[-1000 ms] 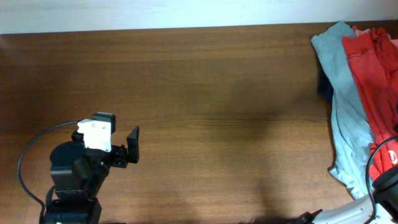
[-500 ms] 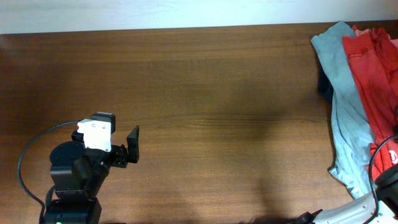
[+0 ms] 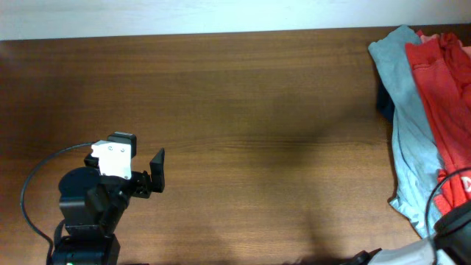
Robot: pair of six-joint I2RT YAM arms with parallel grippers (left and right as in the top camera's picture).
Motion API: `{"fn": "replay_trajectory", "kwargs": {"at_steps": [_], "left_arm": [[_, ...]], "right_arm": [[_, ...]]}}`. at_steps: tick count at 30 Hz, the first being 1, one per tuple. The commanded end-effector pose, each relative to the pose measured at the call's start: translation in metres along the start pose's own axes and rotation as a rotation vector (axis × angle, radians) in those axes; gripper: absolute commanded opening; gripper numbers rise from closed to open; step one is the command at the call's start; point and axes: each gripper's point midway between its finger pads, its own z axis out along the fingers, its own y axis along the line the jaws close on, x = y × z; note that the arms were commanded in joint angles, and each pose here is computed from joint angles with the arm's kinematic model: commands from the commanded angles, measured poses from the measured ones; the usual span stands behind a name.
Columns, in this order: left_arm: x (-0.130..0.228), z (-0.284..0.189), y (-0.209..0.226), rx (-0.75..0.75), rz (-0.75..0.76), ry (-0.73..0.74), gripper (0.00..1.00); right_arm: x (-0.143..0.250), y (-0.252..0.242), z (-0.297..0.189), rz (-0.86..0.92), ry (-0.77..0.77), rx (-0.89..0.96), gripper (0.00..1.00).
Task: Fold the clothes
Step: 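Pull the orange shirt left out of the pile onto the table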
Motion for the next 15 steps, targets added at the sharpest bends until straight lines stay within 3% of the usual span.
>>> {"fn": "replay_trajectory", "kwargs": {"at_steps": [1,7,15], "left_arm": [[-0.011,-0.005,-0.004,0.019,0.001,-0.030,0.99],[-0.011,-0.005,-0.004,0.020,0.001,-0.030,0.99],[-0.010,-0.005,-0.004,0.020,0.001,-0.029,0.99]], "right_arm": [[-0.024,0.048,-0.044,-0.043,-0.083,-0.131,0.04],[0.003,0.128,-0.091,-0.187,-0.030,-0.248,0.04],[0.106,0.222,-0.135,-0.439,0.223,-0.396,0.04]]}}
